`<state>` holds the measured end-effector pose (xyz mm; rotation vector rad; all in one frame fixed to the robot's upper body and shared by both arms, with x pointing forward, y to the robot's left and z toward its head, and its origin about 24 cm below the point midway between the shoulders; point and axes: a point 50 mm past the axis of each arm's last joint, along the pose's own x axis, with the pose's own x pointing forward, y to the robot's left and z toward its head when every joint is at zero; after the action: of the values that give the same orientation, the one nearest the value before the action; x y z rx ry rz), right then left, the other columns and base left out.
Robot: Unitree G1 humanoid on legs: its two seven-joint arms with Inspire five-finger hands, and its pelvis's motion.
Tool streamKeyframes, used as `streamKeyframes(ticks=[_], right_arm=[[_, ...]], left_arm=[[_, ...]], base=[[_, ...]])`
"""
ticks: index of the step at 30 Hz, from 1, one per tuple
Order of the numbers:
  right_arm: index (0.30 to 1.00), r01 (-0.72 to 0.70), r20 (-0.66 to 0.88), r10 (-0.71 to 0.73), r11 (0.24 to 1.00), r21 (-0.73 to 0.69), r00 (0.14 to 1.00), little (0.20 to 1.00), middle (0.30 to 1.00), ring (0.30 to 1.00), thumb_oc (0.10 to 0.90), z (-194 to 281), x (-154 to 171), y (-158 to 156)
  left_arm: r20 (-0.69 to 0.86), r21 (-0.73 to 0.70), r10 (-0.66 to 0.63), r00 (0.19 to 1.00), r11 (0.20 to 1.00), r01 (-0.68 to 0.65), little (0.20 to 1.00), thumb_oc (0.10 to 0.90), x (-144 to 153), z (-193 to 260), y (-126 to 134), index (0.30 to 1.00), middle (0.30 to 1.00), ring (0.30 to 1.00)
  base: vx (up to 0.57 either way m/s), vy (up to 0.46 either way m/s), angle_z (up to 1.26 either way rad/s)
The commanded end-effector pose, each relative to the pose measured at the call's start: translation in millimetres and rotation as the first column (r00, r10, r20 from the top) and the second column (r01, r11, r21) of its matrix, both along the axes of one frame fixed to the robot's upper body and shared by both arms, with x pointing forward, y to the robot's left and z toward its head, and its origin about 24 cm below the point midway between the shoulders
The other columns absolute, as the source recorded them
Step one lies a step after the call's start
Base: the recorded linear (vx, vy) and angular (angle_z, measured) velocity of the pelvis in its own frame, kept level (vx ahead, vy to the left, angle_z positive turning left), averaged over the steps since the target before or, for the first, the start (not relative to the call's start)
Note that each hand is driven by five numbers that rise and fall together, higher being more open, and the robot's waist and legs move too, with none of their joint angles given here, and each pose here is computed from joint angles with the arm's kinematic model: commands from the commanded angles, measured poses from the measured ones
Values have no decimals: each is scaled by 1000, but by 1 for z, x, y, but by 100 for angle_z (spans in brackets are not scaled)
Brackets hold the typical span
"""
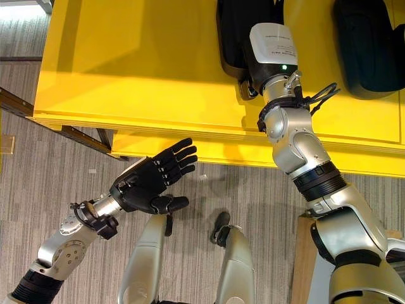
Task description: Move parts from the plastic box to the shelf.
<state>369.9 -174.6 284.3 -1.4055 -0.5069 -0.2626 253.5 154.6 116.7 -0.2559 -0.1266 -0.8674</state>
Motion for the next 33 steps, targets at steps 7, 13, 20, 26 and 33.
streamKeyframes(ticks=[7,13,20,26,33], right_arm=[[1000,-141,47,151,973,-182,987,1000,1000,1000,900,63,-16,36],[1000,-138,-96,115,947,-289,989,1000,1000,1000,900,49,-15,35],[1000,-134,-202,65,928,-347,977,1000,1000,1000,900,37,-11,32],[1000,-125,-254,24,914,-386,967,1000,1000,1000,900,27,-13,27],[1000,-58,-253,-47,919,-391,966,1000,1000,1000,900,20,-11,17]], left_arm=[[212,-115,-140,967,979,167,1000,900,-19,40,-20,1000,1000,1000],[207,-101,-142,968,981,165,1000,900,-22,38,-14,1000,1000,1000],[203,-97,-151,967,980,173,1000,900,-25,36,-11,1000,1000,1000],[202,-92,-150,968,981,172,1000,900,-28,34,-7,1000,1000,1000],[202,-80,-150,968,982,169,1000,900,-29,34,-4,1000,1000,1000]], base=[[3,-5,0],[9,-14,1],[37,-13,-1],[0,0,0],[-2,-10,0]])
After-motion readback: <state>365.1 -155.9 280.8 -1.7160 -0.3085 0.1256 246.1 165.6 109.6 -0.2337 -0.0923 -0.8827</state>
